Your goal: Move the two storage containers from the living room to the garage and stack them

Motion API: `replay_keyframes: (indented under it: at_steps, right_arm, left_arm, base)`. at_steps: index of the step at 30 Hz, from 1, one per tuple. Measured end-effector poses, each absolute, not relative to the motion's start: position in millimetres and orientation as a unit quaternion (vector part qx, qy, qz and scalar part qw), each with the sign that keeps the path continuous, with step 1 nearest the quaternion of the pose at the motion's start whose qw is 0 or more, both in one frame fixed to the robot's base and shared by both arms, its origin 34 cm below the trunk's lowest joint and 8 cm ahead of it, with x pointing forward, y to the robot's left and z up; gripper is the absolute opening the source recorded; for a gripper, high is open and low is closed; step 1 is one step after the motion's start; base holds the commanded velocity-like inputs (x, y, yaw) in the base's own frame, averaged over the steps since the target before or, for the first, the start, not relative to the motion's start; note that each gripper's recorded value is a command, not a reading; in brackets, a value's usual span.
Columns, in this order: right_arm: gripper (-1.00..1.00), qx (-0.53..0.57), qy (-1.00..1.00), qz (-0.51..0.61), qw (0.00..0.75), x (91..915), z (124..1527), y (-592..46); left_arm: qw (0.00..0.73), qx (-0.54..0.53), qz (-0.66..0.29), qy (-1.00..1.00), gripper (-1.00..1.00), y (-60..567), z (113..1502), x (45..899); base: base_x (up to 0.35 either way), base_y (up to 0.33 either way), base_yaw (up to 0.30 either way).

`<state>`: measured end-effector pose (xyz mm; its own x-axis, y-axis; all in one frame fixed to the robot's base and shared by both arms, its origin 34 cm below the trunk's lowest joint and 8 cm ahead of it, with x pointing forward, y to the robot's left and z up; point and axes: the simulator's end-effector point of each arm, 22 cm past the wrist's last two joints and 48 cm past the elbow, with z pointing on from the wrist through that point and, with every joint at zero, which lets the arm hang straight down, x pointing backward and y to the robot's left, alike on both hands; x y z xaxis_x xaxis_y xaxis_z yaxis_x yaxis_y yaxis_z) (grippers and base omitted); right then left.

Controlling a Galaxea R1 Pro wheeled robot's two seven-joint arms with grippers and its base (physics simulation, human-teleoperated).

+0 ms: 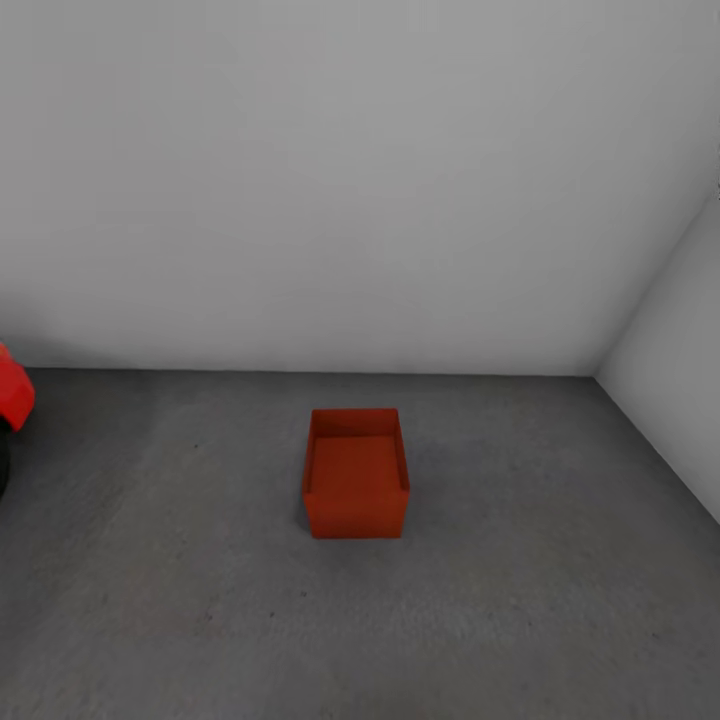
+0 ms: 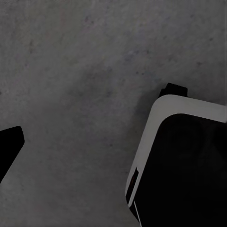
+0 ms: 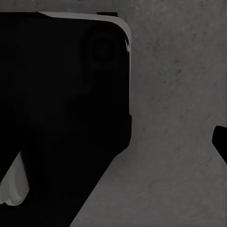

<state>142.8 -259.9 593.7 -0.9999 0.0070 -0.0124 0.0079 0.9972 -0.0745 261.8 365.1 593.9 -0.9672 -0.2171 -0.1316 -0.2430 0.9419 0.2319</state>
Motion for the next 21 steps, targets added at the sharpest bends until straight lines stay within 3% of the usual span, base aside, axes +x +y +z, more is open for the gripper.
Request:
replay_keyframes:
  at_steps: [21]
  right_arm:
    - [1.0, 0.004, 0.999, -0.037, 0.023, 156, 595, -260]
  left_arm:
    - [0.069, -0.119, 0.122, 0.983, 1.0, 365, 599, 275]
  base:
    - [0.0, 0.0, 0.0]
